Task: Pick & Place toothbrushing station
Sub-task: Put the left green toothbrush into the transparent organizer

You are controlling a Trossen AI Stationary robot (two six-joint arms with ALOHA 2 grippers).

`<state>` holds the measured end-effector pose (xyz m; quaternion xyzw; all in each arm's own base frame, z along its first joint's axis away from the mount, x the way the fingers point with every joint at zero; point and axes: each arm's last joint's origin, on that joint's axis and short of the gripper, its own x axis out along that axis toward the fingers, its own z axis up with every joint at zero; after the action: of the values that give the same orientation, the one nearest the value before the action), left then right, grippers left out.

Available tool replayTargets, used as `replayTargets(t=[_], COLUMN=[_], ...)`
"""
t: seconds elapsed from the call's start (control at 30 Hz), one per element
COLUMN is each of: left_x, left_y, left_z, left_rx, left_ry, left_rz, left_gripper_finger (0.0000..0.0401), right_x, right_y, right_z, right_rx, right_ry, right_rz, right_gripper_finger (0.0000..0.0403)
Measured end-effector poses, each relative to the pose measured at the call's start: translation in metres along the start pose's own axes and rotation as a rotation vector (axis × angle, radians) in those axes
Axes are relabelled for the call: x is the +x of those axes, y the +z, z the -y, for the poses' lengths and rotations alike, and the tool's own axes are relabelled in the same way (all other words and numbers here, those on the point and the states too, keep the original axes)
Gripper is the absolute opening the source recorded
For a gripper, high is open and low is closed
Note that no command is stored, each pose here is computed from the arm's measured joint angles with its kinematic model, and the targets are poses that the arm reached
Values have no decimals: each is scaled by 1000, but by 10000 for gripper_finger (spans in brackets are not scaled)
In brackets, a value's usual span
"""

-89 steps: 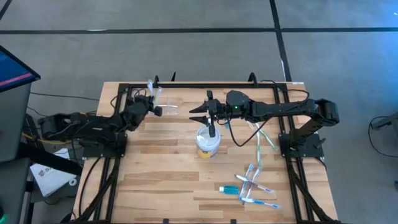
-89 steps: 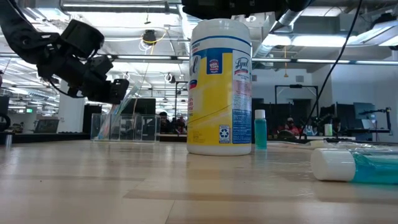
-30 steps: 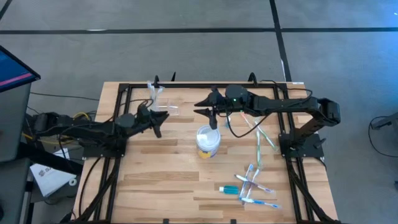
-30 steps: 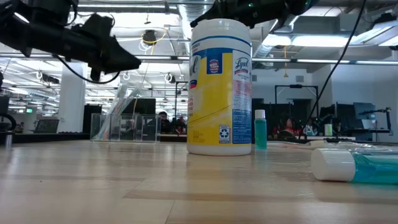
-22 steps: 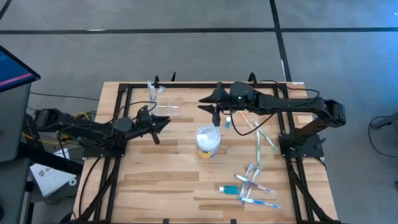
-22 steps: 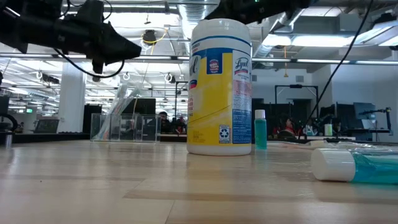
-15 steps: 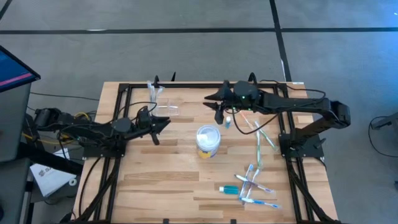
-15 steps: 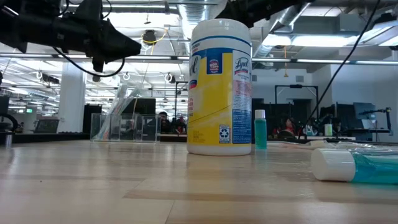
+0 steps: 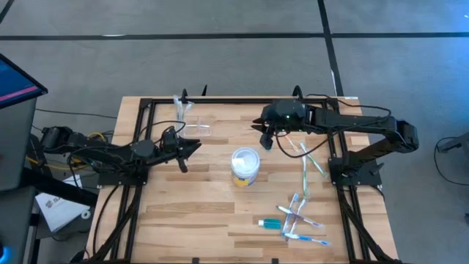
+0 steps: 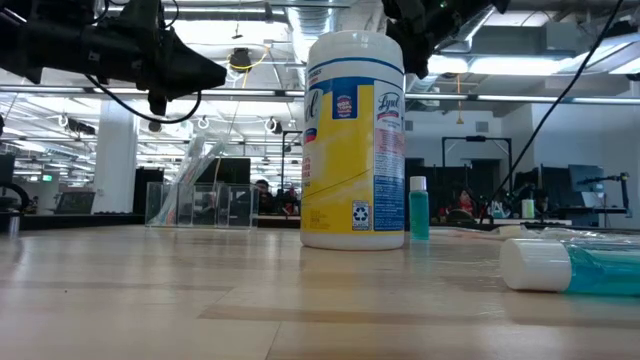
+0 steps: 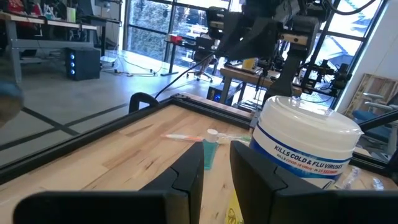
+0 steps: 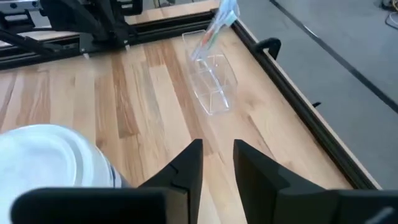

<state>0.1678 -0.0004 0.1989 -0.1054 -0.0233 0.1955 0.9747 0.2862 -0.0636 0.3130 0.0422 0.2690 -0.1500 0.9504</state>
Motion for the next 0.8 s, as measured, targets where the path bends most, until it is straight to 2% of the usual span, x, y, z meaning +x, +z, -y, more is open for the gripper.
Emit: replayTargets(t=[0.1, 0.37, 0.8], left_x=[0, 0, 0], left_y=[0, 0, 0], left_z=[0, 0, 1], left_rx=[0, 0, -1], left_ry=[0, 0, -5], left_rz=[0, 0, 0], left_gripper_finger=[74, 74, 74], right_x=[-2, -20, -49], right_y=[-1, -17, -59], right_z=[1, 5, 7], right_rx=[13, 81, 241], right_ry=[-16, -106, -181], right_rz=[-16, -175, -430], right_gripper_finger=[76, 75, 76])
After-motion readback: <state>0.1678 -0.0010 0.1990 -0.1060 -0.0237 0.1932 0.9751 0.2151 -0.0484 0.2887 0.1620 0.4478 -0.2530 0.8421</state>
